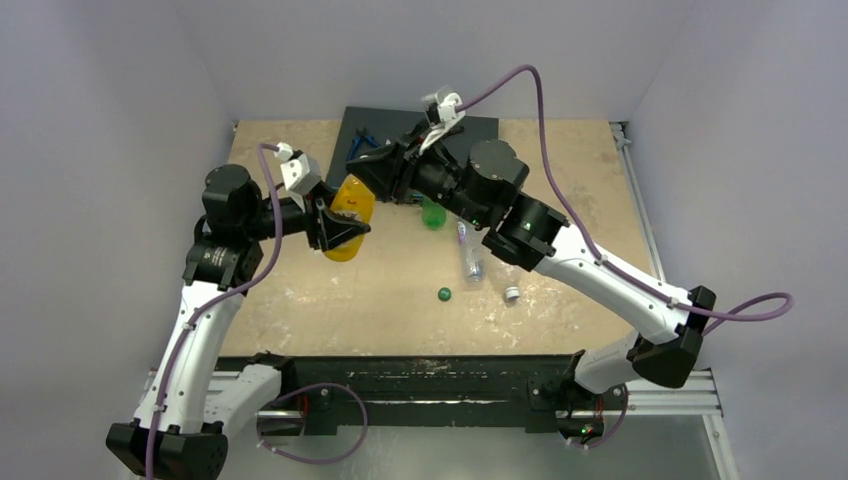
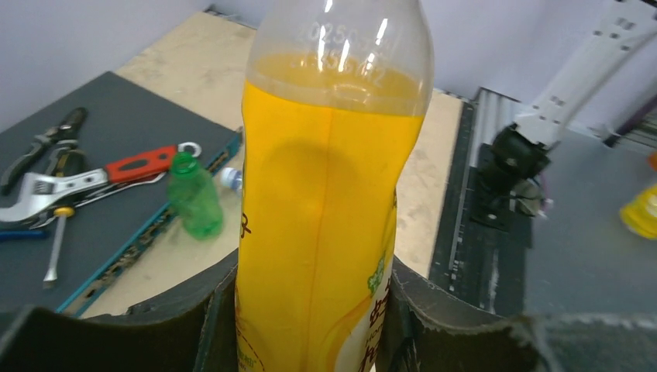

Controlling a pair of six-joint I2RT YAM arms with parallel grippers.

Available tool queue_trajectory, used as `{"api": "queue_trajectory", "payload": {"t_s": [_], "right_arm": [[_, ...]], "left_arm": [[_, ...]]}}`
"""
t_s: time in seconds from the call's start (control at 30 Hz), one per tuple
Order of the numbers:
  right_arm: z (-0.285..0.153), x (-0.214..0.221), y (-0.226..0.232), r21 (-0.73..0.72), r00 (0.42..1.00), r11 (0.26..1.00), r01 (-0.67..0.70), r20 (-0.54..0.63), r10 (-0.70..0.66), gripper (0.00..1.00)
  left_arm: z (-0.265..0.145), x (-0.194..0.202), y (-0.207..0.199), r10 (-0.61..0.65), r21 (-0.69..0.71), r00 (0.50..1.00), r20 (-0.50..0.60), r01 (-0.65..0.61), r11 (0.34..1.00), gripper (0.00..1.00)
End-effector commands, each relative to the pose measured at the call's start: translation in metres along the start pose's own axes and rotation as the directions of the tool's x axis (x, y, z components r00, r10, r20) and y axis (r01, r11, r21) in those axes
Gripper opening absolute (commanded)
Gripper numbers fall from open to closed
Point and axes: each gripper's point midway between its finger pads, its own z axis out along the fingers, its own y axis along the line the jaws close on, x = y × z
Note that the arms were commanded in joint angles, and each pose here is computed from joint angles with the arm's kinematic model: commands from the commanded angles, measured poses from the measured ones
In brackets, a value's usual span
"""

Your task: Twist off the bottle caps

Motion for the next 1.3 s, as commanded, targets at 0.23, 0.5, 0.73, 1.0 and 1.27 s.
{"api": "queue_trajectory", "payload": {"t_s": [0.23,0.5,0.73,1.0,1.27], "right_arm": [[-0.062,-0.043,0.06,-0.448,0.989,0.887,0.113,0.139,-0.056,0.0],[-0.055,-0.057,0.039,-0.315,0.985,0.942,0.117,0.158,-0.069,0.59],[-0.025,-0.052,0.015,-0.006,0.994,0.998,0.066,0.085,-0.065,0.71],[-0.032,-0.033,0.002,0.049,0.998,0.997,0.052,0.034,-0.054,0.73],[-0.051,-0.012,0.036,-0.194,0.998,0.98,0.039,0.049,-0.03,0.76]], "left_arm": [[-0.022,-0.015,-0.077,-0.02,0.363,0.999,-0.026,0.028,0.931,0.07],[-0.018,-0.012,-0.061,0.019,0.262,1.0,-0.021,-0.012,0.965,0.06],[-0.015,-0.015,-0.006,0.141,-0.063,0.99,0.007,-0.14,0.988,0.06],[-0.012,-0.009,0.0,0.114,-0.076,0.993,0.01,-0.113,0.991,0.05],[-0.005,-0.011,0.0,0.06,-0.042,0.997,0.041,-0.058,0.997,0.05]]}}
